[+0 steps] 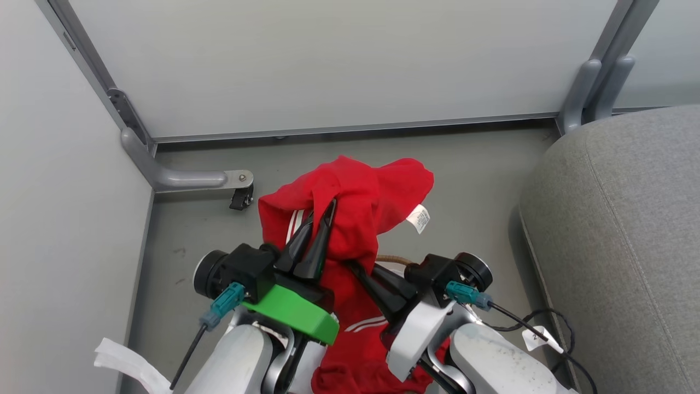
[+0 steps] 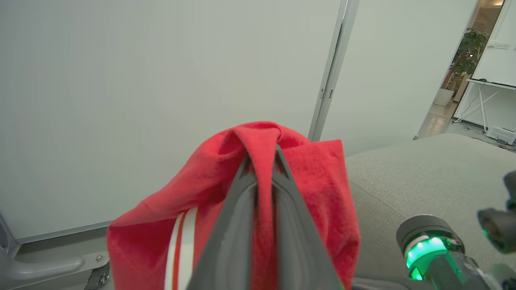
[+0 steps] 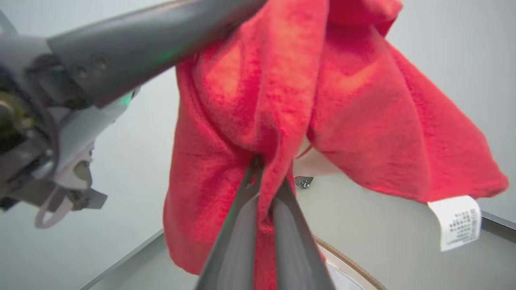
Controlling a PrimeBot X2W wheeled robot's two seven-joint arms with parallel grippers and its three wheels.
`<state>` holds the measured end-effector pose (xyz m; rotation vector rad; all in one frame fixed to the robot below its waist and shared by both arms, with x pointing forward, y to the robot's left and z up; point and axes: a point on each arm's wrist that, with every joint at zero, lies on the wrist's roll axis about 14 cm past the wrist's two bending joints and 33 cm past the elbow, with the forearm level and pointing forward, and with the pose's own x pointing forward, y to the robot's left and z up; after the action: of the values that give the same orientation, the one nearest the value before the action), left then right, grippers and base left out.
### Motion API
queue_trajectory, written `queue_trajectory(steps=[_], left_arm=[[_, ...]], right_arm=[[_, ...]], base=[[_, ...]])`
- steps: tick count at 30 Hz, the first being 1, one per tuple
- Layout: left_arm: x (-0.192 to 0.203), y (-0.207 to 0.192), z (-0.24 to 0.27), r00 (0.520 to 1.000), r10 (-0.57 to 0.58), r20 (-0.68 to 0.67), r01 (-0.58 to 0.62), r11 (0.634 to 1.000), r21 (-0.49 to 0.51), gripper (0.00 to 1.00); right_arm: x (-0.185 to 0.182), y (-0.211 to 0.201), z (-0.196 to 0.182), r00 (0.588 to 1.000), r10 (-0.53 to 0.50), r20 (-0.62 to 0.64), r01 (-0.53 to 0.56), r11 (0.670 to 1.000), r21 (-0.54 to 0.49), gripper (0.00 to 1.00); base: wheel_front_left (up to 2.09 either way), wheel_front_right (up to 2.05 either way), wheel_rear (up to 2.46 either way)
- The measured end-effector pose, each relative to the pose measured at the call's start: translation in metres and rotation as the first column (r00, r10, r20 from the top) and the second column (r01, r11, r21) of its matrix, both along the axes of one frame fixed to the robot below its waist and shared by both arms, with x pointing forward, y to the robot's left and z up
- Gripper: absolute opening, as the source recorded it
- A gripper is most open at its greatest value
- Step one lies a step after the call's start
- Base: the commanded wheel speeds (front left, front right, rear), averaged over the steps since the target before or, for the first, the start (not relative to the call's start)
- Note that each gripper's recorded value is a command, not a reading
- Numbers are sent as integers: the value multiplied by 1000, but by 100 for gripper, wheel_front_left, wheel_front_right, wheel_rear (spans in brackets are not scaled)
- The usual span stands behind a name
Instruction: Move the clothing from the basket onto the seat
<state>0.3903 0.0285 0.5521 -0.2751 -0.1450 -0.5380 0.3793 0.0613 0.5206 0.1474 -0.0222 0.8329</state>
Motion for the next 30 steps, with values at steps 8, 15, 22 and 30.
queue_trajectory(steps=[8,15,22,30], left_arm=[[2,1,-12,1000,6,-26,-6,1000,21,100],[0,-21,-27,996,-62,-57,65,997,45,100],[-6,-65,-36,978,-193,-76,197,979,53,100],[-16,-117,-39,936,-342,-81,346,937,46,100]], right_arm=[[3,-28,5,995,-102,-13,102,993,52,0],[-1,-67,7,975,-222,-11,222,972,71,0],[-10,-117,3,928,-372,-17,372,926,64,0],[-24,-184,6,827,-562,-14,562,824,71,0]], base=[[0,0,0],[0,0,0],[0,0,0],[0,0,0]])
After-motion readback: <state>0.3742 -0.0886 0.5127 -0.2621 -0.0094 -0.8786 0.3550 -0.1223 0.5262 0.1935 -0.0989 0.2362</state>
